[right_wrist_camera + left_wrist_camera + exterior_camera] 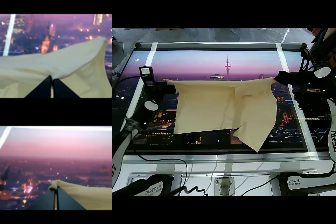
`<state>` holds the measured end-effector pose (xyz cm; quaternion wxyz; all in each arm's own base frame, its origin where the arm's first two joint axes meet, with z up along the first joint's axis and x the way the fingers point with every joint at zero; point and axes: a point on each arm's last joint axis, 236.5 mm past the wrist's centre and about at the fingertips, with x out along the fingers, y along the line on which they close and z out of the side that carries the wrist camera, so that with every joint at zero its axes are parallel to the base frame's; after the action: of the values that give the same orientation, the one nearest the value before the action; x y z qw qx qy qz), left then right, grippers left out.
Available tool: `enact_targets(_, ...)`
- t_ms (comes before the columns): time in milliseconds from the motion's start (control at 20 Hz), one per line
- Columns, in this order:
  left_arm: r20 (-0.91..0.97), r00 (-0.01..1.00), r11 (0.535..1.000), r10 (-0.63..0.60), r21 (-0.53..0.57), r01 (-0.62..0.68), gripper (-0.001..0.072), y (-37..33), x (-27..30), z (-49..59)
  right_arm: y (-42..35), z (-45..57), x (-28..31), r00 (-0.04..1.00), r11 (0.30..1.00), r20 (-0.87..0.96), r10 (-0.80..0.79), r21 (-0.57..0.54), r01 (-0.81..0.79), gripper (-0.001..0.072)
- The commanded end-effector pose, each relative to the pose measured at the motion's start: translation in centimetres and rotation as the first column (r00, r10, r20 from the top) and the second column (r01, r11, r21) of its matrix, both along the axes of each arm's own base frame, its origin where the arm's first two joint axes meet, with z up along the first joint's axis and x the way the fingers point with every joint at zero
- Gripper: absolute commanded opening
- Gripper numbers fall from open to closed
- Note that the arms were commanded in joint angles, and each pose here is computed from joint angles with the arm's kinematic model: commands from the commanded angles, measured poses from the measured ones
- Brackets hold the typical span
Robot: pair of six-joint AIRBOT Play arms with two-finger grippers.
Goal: Fold the clothes and pants, and hang the long-sleeved shirts on hangers.
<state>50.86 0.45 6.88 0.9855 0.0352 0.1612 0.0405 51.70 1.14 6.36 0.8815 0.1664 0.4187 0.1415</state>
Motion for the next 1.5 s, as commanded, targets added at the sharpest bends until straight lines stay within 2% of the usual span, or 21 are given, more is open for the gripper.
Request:
enact_targets(0, -0.072, 0.997, 1.0, -0.005, 0.004, 0.005, 0.0014, -0.2, 0.3, -3.6, -1.0, -4.2, -2.1, 0.993, 0.998, -0.115, -0.002, -0.06, -0.005, 0.0013)
enact_targets(150, -0.163, 0.984, 0.997, -0.069, -0.029, 0.065, 0.0014, -1.8, -0.1, -6.6, -1.4, -7.2, -3.4, 0.986, 0.997, -0.168, -0.016, -0.08, 0.003, 0.0013)
enact_targets(400, -0.225, 0.968, 0.993, -0.114, -0.057, 0.104, 0.0018, -3.0, -0.7, -8.6, -2.2, -8.8, -3.2, 0.986, 0.994, -0.152, -0.064, -0.097, 0.049, 0.0013)
enact_targets(450, -0.225, 0.967, 0.993, -0.115, -0.057, 0.105, 0.0075, -3.0, -0.7, -8.6, -2.2, -8.8, -3.1, 0.987, 0.994, -0.149, -0.066, -0.097, 0.052, 0.0053)
enact_targets(500, -0.224, 0.968, 0.993, -0.117, -0.059, 0.107, 0.0332, -3.1, -0.7, -8.5, -2.2, -8.7, -3.2, 0.987, 0.994, -0.149, -0.066, -0.097, 0.051, 0.0292)
enact_targets(550, -0.221, 0.968, 0.992, -0.119, -0.06, 0.108, 0.0701, -3.1, -0.7, -8.3, -2.2, -8.7, -3.2, 0.986, 0.994, -0.152, -0.064, -0.095, 0.05, 0.0516)
enact_targets(650, -0.237, 0.956, 0.984, -0.172, -0.092, 0.155, 0.0702, -4.3, -1.4, -7.8, -2.0, -8.9, -3.9, 0.982, 0.995, -0.183, -0.048, -0.091, 0.032, 0.0529)
enact_targets(800, -0.285, 0.903, 0.943, -0.321, -0.188, 0.275, 0.0692, -7.2, -4.0, -6.4, -2.8, -9.1, -6.3, 0.963, 0.994, -0.268, -0.009, -0.109, -0.021, 0.0515)
enact_targets(850, -0.294, 0.883, 0.926, -0.365, -0.21, 0.313, 0.0691, -7.7, -5.1, -5.5, -3.4, -9.2, -7.6, 0.951, 0.993, -0.31, -0.002, -0.109, -0.034, 0.046)
enact_targets(900, -0.298, 0.868, 0.913, -0.397, -0.222, 0.341, 0.0688, -7.8, -6.0, -4.5, -4.2, -9.5, -9.3, 0.93, 0.993, -0.368, 0.009, -0.105, -0.051, 0.0374)
enact_targets(950, -0.296, 0.863, 0.907, -0.409, -0.234, 0.35, 0.0635, -7.4, -6.9, -3.4, -5.1, -9.8, -11.3, 0.901, 0.993, -0.434, 0.017, -0.094, -0.065, 0.0365)
enact_targets(1000, -0.289, 0.867, 0.906, -0.407, -0.251, 0.341, 0.0564, -6.6, -7.6, -2.2, -5.9, -10.1, -13.3, 0.867, 0.995, -0.497, 0.028, -0.07, -0.072, 0.0365)
enact_targets(1100, -0.285, 0.888, 0.915, -0.362, -0.29, 0.28, 0.0526, -4.0, -9.0, -0.2, -6.6, -10.9, -17.9, 0.782, 0.998, -0.621, 0.054, 0.021, -0.052, 0.0364)
enact_targets(1250, -0.369, 0.891, 0.928, -0.263, -0.349, 0.129, 0.0526, 0.6, -12.0, -0.1, -4.9, -12.5, -23.6, 0.667, 0.976, -0.734, 0.128, 0.212, 0.046, 0.0365)
enact_targets(1450, -0.529, 0.811, 0.914, -0.247, -0.406, 0.014, 0.0527, 3.9, -16.4, -3.2, 0.6, -14.4, -25.5, 0.685, 0.898, -0.686, 0.247, 0.427, 0.104, 0.0364)
